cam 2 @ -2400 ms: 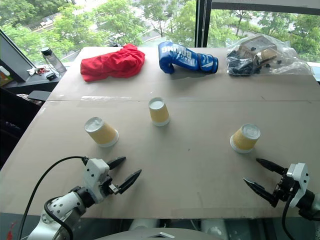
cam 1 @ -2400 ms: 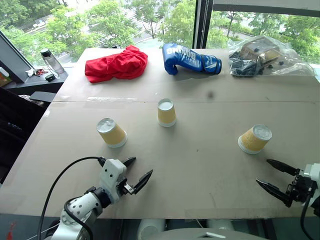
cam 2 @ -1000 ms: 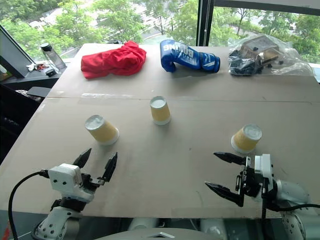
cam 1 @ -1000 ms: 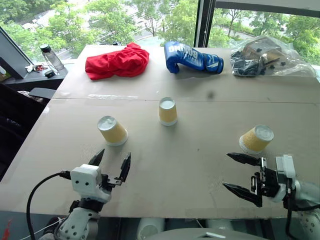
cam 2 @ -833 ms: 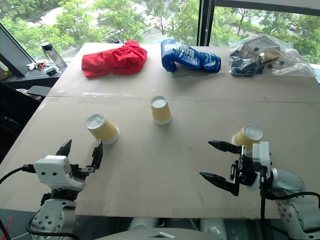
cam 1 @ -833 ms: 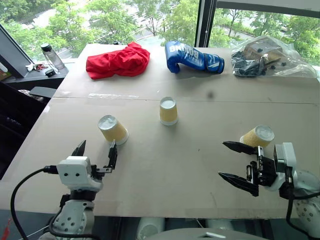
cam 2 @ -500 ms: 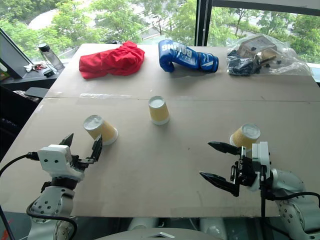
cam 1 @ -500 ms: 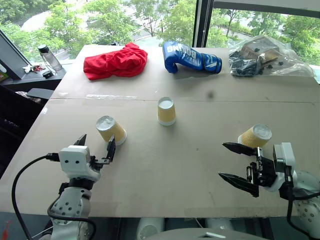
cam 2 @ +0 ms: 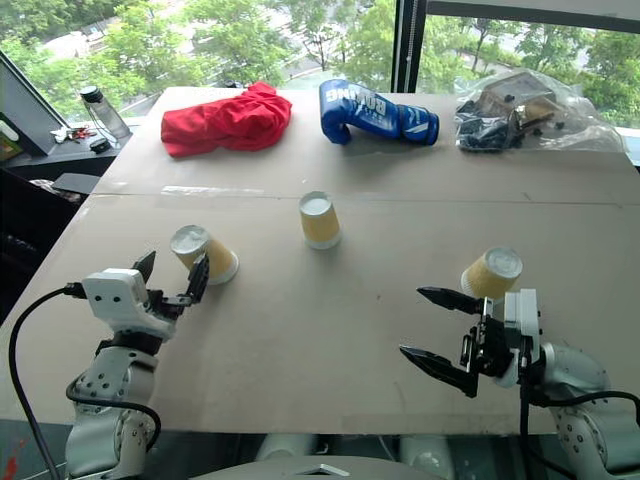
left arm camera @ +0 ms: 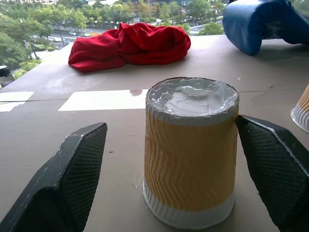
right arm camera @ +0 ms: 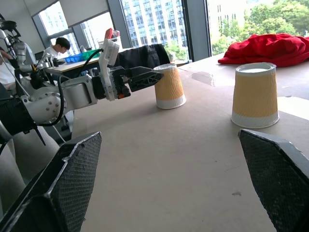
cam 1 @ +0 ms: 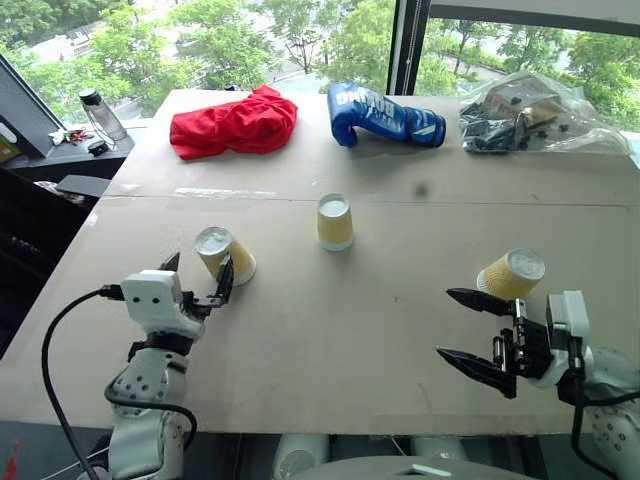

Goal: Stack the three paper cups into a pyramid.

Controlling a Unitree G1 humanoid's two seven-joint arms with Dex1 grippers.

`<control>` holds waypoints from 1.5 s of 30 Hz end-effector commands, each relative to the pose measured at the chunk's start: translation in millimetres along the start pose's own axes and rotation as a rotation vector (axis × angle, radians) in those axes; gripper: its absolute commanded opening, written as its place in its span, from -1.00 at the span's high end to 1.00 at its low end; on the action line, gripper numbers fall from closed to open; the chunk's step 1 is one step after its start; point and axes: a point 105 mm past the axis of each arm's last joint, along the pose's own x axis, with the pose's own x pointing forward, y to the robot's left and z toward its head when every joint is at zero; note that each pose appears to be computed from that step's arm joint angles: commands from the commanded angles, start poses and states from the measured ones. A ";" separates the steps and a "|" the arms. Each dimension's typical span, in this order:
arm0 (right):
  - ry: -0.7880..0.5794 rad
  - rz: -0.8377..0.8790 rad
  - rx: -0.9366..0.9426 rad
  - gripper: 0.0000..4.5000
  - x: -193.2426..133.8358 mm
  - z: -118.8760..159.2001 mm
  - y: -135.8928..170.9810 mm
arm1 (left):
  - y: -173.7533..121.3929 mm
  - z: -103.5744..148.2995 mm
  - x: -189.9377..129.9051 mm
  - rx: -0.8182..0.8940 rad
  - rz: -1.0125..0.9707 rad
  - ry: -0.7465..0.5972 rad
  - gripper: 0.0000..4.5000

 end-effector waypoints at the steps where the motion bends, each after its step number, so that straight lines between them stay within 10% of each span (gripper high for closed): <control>1: -0.029 0.020 -0.040 -1.00 2.8 9.1 4.6 | -0.2 4.1 3.4 -0.005 -0.030 -0.017 -0.95; 32: -0.061 -0.059 -0.138 -1.00 10.8 19.7 -9.4 | 1.9 6.0 28.3 -0.029 -0.086 -0.061 -0.95; 38: -0.067 -0.061 -0.134 -1.00 11.0 18.9 -9.4 | 1.6 6.9 29.0 -0.029 -0.095 -0.066 -0.10; 45: -0.069 -0.064 -0.132 -1.00 11.7 17.4 -8.7 | 1.9 6.1 30.3 -0.025 -0.104 -0.070 -0.10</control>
